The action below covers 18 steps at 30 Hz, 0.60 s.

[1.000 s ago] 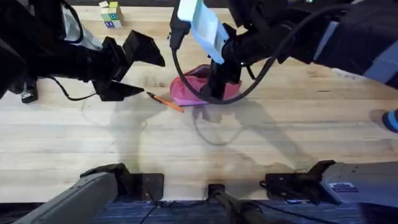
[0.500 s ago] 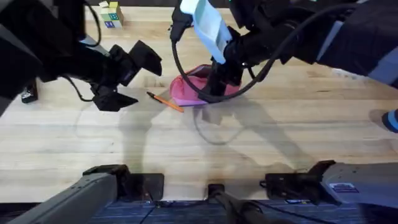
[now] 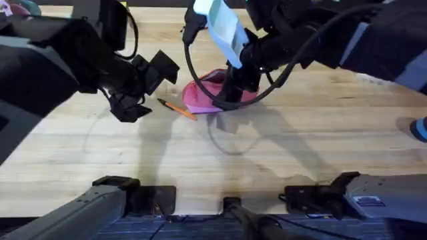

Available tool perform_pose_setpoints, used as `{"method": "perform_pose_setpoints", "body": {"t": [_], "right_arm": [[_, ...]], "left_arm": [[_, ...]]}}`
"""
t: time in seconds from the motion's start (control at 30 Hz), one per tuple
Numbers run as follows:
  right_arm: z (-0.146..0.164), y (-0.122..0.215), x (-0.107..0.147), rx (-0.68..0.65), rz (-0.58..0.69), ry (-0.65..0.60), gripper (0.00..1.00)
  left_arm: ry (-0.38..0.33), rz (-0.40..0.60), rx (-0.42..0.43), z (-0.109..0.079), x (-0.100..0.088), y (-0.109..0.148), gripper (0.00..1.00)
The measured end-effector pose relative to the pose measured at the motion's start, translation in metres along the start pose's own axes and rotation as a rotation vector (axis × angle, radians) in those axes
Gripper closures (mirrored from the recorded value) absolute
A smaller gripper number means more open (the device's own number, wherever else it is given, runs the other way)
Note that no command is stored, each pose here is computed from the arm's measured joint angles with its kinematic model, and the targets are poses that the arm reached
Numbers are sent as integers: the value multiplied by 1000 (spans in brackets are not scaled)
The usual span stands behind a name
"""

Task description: Unzip the bag, pick up the pens from the table one at a time and place them inside, then zip the bag closed.

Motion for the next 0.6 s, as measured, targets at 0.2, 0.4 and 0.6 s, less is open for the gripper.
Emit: {"method": "perform_pose_setpoints", "body": {"t": [0.2, 0.4, 0.6], "right_arm": [[0, 0, 0, 0, 0, 0, 3], [1, 0, 2, -6, 11, -2, 3], [5, 10, 5, -9, 21, -5, 3]], "left_arm": [[26, -3, -54, 2, -3, -17, 8], [11, 29, -124, -2, -2, -46, 8], [15, 67, -181, 0, -2, -72, 8]]}}
Point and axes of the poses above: each hand's point on the last joint's axis, 136 mm out from that joint toward the fingers, its own y axis back along the fingers, its own z axis along the line the jaws close on, x = y × z, the point moved 6 cm from there along y, back along the fingers, and after that the axes turned 2 degrees about -y, right-handed, at the moved point
